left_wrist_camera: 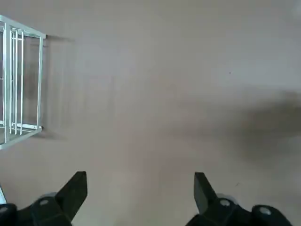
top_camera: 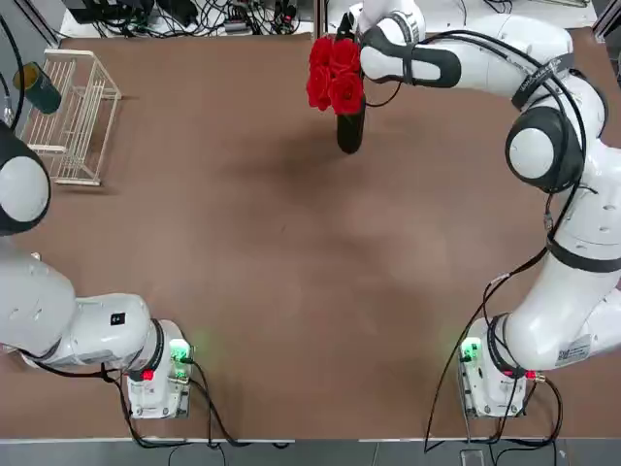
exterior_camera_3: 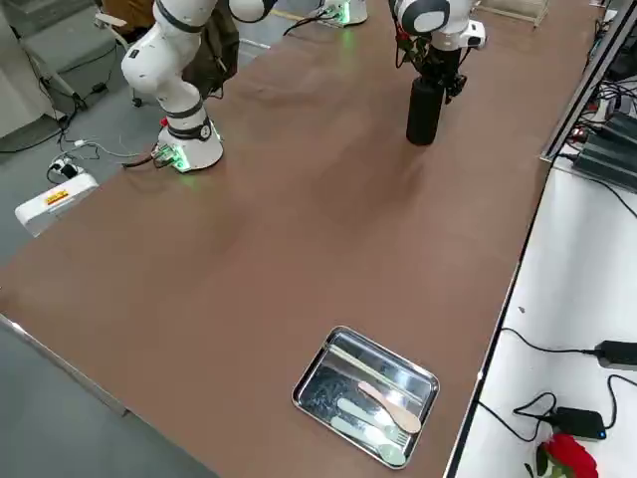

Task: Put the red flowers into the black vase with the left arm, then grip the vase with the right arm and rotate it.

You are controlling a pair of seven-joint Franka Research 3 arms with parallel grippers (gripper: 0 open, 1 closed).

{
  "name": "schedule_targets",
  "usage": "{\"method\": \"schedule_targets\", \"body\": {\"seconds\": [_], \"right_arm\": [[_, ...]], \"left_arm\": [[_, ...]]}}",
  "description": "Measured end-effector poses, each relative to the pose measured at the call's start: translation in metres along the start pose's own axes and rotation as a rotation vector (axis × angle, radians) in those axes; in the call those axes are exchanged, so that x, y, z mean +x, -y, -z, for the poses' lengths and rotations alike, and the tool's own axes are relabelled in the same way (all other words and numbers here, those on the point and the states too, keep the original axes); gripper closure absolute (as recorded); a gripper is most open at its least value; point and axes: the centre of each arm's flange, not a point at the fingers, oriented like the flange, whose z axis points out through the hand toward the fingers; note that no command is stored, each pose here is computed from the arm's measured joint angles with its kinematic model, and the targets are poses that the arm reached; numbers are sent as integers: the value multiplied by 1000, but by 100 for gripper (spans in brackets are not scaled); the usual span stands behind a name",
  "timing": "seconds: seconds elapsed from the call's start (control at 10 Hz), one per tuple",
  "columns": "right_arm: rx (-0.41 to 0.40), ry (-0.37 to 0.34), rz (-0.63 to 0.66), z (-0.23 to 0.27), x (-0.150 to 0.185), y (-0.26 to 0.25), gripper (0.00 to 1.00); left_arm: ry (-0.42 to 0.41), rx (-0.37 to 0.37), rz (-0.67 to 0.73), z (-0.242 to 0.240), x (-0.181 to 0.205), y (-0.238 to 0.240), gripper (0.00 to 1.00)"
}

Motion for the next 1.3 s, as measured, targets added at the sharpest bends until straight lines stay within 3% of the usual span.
{"method": "schedule_targets", "body": {"seconds": [0.2, 0.3, 1.3], "right_arm": [[2, -1, 0, 1, -2, -3, 8], [14, -3, -2, 1, -4, -4, 0], [141, -26, -49, 20, -29, -27, 0]], "left_arm": [[0, 0, -2, 0, 0, -1, 0], [0, 0, -2, 0, 0, -1, 0], [0, 0, 0, 0, 0, 0, 0]]}}
